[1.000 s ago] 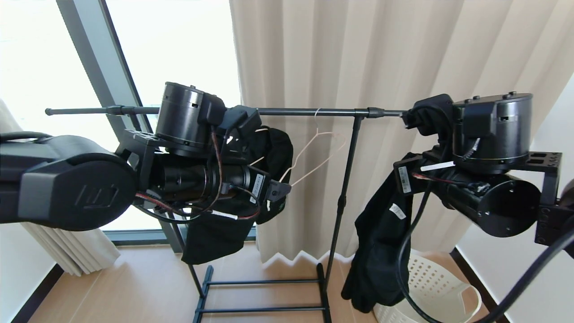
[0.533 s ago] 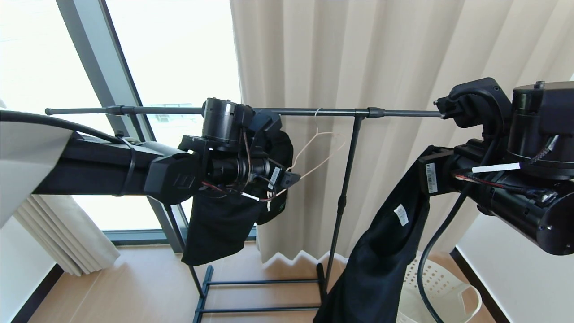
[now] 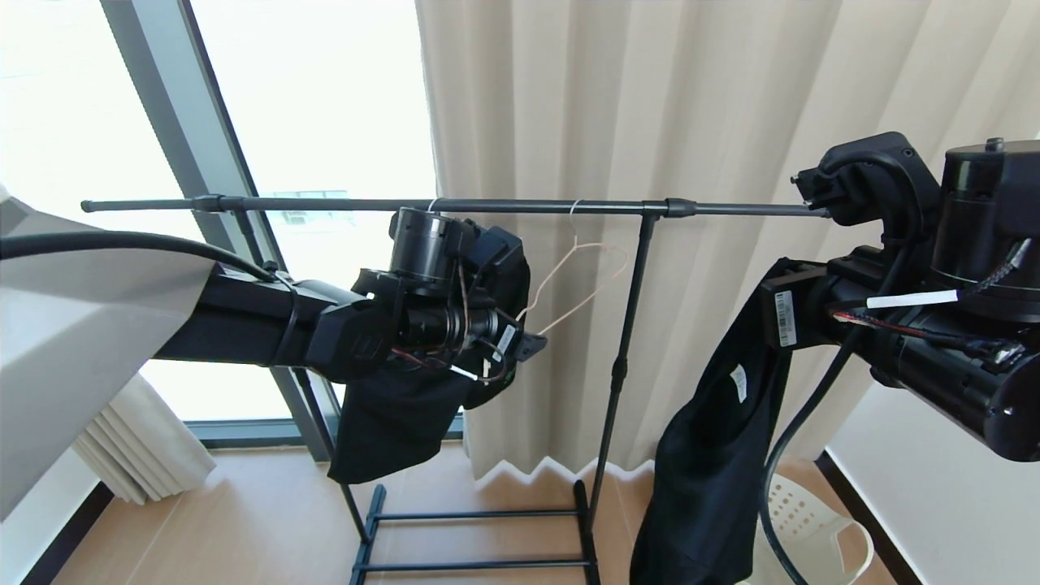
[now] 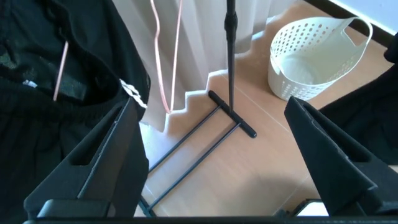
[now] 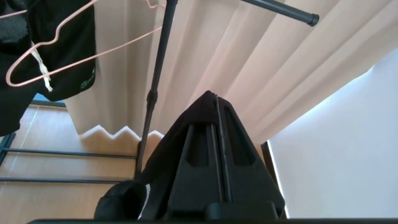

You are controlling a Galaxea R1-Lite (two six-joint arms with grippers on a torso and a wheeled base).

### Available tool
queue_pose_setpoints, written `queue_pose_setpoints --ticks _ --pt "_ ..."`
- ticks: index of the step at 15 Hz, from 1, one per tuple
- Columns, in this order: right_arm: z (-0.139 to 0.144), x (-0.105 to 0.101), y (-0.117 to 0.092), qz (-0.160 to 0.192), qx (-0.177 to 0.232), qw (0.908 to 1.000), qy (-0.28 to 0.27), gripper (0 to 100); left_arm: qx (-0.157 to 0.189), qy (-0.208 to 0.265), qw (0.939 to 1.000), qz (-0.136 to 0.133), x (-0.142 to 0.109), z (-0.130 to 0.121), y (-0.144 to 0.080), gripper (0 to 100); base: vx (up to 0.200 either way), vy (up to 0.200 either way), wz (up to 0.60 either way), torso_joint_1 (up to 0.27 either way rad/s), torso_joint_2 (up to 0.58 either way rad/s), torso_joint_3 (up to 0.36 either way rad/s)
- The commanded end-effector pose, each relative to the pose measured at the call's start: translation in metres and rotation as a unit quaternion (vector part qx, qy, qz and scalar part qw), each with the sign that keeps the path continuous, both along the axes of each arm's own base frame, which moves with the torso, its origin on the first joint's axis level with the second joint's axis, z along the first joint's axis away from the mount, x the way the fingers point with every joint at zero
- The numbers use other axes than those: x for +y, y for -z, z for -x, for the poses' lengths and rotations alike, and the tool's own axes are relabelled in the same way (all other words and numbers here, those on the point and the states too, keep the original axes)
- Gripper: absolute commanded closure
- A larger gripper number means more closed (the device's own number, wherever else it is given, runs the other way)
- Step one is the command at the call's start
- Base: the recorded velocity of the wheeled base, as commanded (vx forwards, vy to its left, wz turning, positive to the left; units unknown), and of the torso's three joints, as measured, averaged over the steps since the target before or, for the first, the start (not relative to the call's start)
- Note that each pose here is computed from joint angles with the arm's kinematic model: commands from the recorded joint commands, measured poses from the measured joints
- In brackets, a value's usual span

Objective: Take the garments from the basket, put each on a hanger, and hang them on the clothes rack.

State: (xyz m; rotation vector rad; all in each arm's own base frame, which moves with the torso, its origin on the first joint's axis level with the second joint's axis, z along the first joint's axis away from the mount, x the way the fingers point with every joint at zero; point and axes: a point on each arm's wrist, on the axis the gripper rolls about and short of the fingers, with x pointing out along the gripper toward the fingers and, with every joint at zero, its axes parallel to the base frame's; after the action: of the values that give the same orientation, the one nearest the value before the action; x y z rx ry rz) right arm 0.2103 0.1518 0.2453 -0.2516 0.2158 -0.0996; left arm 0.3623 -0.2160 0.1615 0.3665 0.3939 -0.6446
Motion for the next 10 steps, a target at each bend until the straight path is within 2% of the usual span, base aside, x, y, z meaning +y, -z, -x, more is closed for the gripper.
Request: queue_pose_setpoints --ticks 1,3,10 --pt "-0.002 0.001 0.002 0.003 0.003 1.0 0.0 100 0.002 -0.001 1.0 -0.001 0.0 -0.001 0.008 0 0.2 0.0 0.0 -0.002 0.0 0.002" --pt "-0.002 0.001 0.002 0.002 0.003 1.0 0.0 100 -0.002 0.0 1.0 0.002 -0.003 -0.002 0.013 0 0.2 0.0 0.0 0.017 0.01 0.0" --pt "-0.004 0.004 0.004 0.006 0.007 1.0 0.0 100 -0.001 -0.004 1.0 0.002 -0.011 -0.016 0.025 0 0.0 0.0 0.0 0.0 0.0 0.0"
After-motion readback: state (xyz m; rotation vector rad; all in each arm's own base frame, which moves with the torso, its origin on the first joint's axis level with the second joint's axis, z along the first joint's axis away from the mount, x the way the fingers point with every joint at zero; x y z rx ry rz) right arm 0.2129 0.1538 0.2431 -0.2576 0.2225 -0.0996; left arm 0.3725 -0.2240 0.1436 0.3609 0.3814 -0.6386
